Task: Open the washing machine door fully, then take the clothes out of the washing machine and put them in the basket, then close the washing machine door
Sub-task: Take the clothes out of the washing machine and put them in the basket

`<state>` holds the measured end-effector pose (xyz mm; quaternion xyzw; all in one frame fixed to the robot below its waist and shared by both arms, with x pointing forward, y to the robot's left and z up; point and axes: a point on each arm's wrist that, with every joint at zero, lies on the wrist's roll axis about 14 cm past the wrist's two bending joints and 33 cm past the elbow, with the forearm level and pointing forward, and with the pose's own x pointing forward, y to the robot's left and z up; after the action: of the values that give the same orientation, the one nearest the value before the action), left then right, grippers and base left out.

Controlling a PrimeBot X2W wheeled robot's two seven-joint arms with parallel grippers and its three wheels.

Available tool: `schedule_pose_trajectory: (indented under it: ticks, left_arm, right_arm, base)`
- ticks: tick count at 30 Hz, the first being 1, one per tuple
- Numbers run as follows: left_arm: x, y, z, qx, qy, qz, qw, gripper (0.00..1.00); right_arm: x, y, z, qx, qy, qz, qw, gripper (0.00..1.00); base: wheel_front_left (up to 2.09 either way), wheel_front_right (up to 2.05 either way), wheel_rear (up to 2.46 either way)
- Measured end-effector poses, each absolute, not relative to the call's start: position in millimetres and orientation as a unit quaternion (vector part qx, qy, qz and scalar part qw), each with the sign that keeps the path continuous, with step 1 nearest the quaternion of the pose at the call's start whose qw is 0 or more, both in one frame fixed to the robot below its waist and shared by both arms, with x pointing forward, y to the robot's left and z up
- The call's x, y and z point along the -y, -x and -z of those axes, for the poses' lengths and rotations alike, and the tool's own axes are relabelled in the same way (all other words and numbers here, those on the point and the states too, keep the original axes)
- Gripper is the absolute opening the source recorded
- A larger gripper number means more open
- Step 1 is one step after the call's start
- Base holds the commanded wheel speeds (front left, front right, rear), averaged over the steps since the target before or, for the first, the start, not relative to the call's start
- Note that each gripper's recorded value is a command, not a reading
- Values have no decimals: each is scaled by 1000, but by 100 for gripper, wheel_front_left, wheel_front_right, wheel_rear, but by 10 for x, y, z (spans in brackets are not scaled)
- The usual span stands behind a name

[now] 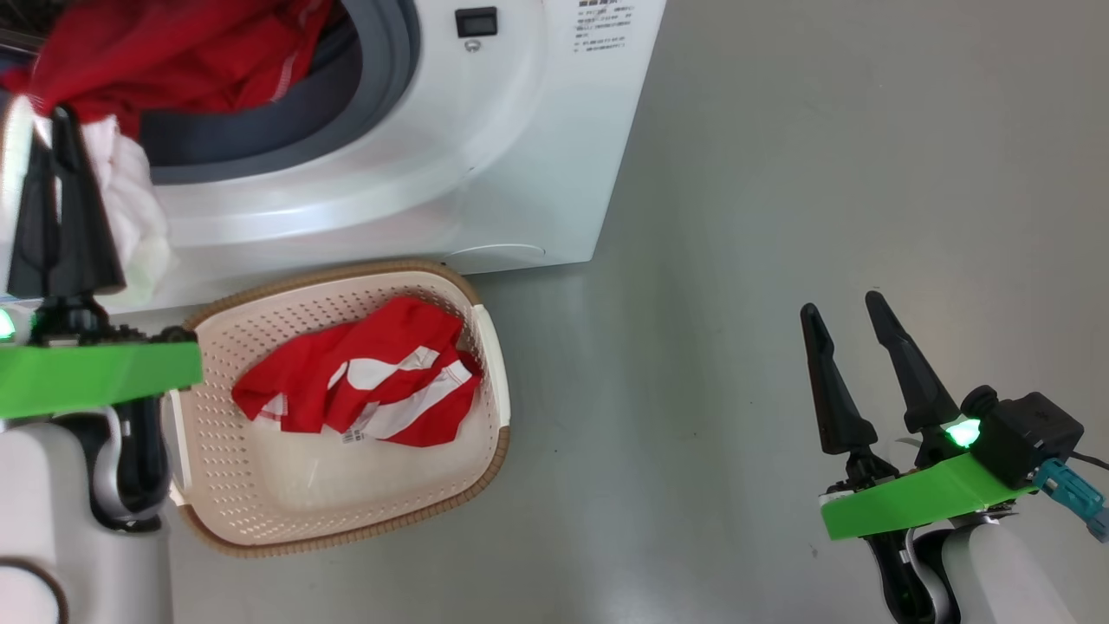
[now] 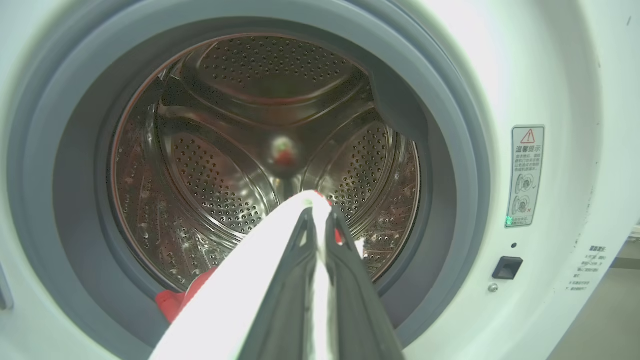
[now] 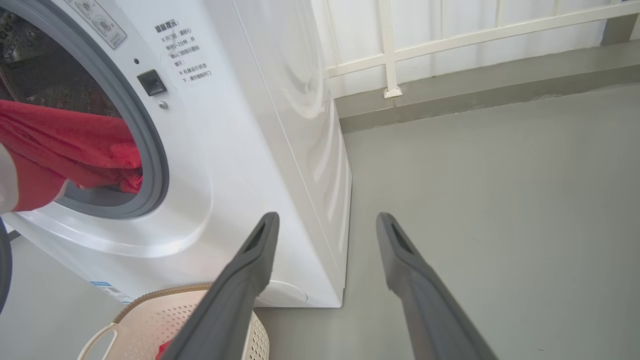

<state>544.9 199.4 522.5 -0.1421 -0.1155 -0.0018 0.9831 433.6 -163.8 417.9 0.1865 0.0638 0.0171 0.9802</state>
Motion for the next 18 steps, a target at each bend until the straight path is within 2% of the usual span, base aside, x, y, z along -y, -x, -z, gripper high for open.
schedule_pose_trajectory:
  ticks: [10, 18]
  left_arm:
    - [-2013, -5325, -5658, 184, 138, 10, 973, 0]
    - [-1891, -5226, -5172, 113, 144, 16, 983, 0]
  right_arm:
    - [1623, -4338, -4182, -64, -187, -19, 980, 100]
    - [1626, -4332, -4158, -67, -186, -18, 980, 100]
  base:
    - [0, 0, 0]
    - [0, 0, 0]
